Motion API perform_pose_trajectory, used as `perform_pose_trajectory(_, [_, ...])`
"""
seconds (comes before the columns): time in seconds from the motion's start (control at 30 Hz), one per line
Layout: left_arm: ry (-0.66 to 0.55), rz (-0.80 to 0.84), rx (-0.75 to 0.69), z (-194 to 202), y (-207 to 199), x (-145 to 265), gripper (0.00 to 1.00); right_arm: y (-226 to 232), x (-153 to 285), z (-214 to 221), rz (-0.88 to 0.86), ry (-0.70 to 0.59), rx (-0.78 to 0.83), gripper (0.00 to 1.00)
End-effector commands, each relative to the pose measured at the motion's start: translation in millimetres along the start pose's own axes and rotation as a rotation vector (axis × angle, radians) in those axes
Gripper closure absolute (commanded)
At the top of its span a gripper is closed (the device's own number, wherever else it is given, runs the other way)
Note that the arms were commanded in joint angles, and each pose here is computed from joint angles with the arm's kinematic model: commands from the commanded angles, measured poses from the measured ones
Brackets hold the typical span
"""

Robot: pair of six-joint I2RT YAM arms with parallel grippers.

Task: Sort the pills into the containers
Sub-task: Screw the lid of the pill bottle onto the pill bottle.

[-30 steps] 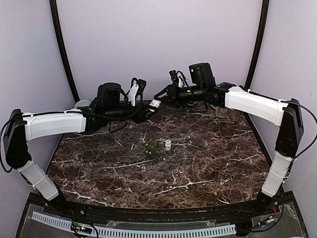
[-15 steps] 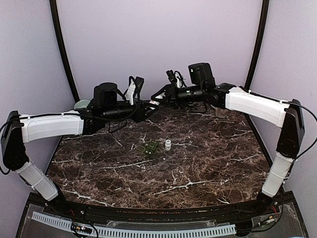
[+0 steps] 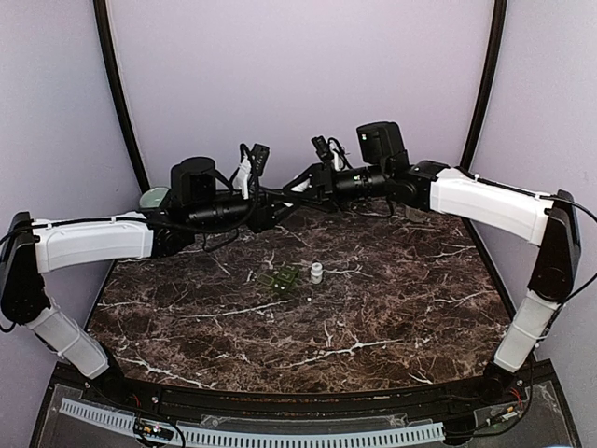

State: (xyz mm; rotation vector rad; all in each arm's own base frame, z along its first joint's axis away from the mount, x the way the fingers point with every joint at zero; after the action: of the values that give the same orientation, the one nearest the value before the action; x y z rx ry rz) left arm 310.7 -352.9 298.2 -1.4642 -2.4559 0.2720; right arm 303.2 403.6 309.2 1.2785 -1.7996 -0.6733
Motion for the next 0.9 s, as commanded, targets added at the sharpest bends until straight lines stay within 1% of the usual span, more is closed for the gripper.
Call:
perform_pose_trajectory(0.0, [-0.166,0.016,-0.042,-47.3,-12.6,23.2,0.82,11.1,6.7,15.9,-0.023,0.035,0.022,0.55])
perform_pose_trajectory(0.37, [-0.165,0.009,-0.037,-45.5,-9.6,29.2,0.82,18.1,18.9,17.9,-0.032,0.027,0.043,0.53])
perform_pose_trajectory(0.7, [-0.162,0.019,-0.033,-46.5,-7.9,32.3,0.82,17.3,27.4,31.5,-0.02,0.073,0.092,0.52])
perform_pose_trajectory(0.87, [-0.14,0.065,-0.011,-43.2,-8.9,32.4,0.82,38.4,47.5,21.6,-0.055,0.012,0.19,0.51])
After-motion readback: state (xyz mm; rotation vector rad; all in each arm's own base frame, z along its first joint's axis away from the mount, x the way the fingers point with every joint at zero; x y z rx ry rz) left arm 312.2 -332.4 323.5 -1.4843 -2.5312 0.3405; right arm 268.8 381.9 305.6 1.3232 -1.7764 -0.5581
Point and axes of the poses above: each gripper's point midway between its finger pads, its own x axis back along the fingers, its own y axis along the line the jaws close on, z = x × y, the point moved 2 cm from there along x, back along the fingers, and after that the axes turned 1 degree about -x, right-handed, at the moved point
